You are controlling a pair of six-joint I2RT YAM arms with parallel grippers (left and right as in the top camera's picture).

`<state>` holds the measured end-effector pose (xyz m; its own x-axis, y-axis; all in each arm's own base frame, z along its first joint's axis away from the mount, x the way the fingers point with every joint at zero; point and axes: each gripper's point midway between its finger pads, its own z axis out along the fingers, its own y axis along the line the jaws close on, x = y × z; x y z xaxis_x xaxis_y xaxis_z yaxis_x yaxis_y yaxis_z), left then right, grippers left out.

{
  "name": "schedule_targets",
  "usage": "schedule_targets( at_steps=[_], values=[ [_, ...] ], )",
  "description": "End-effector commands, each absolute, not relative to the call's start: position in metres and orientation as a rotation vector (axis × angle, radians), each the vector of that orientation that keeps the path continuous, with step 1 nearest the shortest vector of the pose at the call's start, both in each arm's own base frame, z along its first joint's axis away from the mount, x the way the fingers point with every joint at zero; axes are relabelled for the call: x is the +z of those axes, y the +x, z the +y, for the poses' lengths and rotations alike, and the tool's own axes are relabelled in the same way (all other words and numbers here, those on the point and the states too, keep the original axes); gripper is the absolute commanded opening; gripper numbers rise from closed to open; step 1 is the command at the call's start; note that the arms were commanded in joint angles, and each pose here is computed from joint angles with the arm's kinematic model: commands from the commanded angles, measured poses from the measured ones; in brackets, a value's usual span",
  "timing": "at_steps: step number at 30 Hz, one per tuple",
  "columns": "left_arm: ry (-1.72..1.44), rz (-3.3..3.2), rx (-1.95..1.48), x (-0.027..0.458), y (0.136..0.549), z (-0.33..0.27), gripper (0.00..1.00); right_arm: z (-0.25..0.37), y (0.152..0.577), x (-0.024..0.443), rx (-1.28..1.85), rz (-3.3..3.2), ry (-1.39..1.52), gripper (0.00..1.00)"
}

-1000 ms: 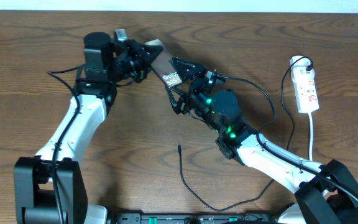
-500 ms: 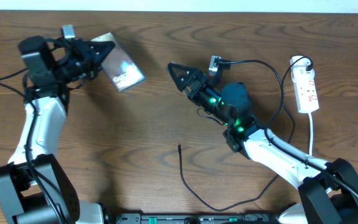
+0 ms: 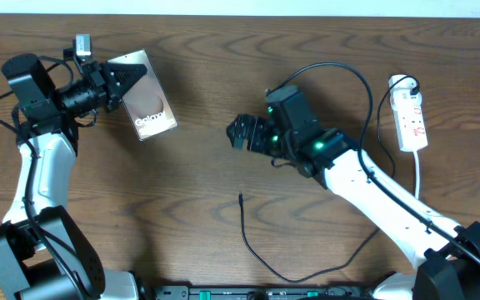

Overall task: Plug charger to phone and switch on socket
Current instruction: 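Open the right gripper and move it down toward the black cable, then lower the right gripper and grasp the cable's USB-C plug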

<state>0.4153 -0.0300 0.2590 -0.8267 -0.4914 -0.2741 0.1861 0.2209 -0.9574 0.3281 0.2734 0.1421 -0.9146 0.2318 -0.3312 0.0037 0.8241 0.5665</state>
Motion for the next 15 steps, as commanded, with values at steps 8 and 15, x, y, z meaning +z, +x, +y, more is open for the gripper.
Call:
schedule_targets(
  at_steps=[8, 15],
  values=[
    [-0.177, 1.94, -1.651, 0.275, 0.407, -0.032, 0.08, 0.281, 0.265, 0.101, 0.525, 2.751, -0.065, 0.99],
    [-0.177, 1.94, -1.651, 0.275, 0.407, -0.032, 0.07, 0.273, 0.228, 0.058, 0.464, 2.89, 0.12, 0.99]
  ],
)
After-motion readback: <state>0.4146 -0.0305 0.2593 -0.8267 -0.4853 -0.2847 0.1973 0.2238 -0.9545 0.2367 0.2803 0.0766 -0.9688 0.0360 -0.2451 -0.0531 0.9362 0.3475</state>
